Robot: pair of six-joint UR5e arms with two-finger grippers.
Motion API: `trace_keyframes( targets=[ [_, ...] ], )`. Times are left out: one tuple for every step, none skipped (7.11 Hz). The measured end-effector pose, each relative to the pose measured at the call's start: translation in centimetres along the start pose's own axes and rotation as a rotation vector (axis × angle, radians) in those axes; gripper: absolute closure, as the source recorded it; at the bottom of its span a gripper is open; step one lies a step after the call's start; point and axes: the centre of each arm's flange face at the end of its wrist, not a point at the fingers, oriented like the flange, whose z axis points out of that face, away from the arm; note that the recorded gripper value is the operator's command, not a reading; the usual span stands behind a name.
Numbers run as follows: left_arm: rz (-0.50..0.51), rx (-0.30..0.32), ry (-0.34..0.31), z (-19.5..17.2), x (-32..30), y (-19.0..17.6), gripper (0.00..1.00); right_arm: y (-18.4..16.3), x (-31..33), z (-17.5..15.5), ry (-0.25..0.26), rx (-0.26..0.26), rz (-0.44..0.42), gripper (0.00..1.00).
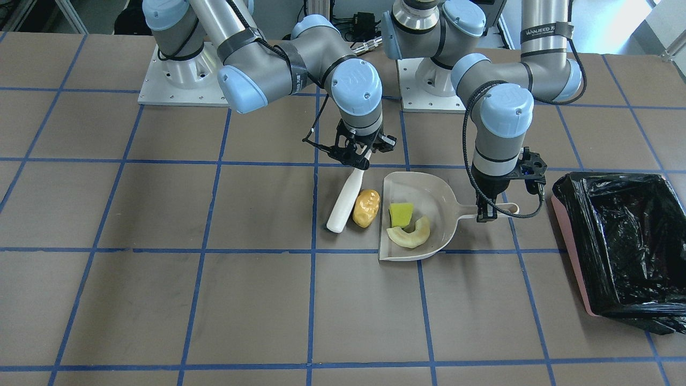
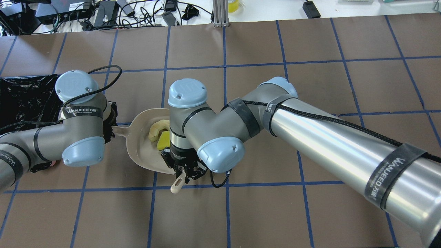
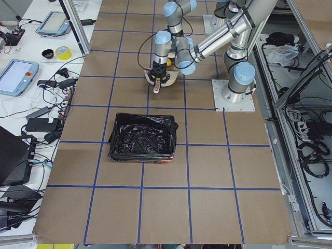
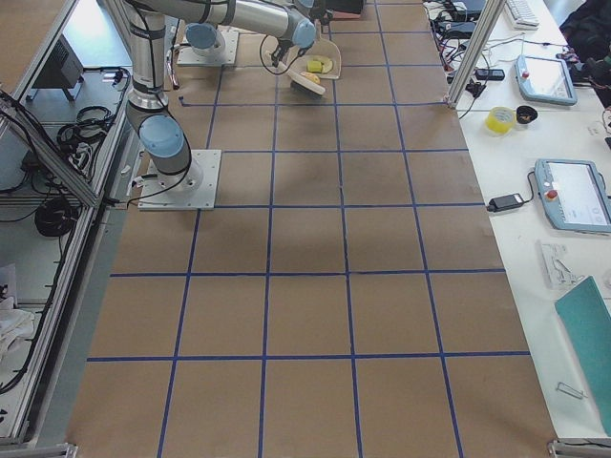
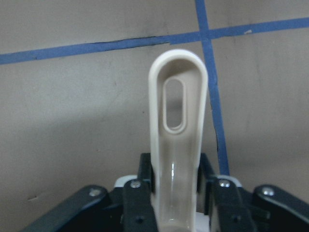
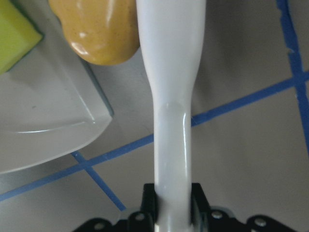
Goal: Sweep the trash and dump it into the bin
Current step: 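Sweep the orange-yellow piece into the dustpan with the right gripper's brush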
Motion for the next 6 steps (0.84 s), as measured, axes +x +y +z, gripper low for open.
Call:
trace_keyframes(
  targets=[
    [-0.002,0.005,0.001,-0.1,0.1,0.2,1.0,-0.5,-0.9,0.4,-0.049,0.03,-0.118,1.0],
    [-0.003,0.009,0.002,-0.2,0.2,0.2,1.0,-0.9,-1.6,0.7,-0.08,0.055,-0.242,1.0],
    [-0.004,0.01,0.003,-0.2,0.3,0.2,1.0,-1.1,-2.0,0.9,-0.104,0.066,-0.335,1.0],
    [-0.004,0.01,0.003,-0.2,0.3,0.2,1.0,-1.1,-2.3,0.9,-0.122,0.066,-0.381,1.0],
    [-0.005,0.01,0.003,-0.1,0.4,0.2,1.0,-1.1,-2.4,0.8,-0.127,0.068,-0.399,1.0],
    [-0.004,0.008,0.002,0.0,0.4,0.2,1.0,-1.1,-2.1,0.6,-0.115,0.072,-0.401,1.0]
  ],
)
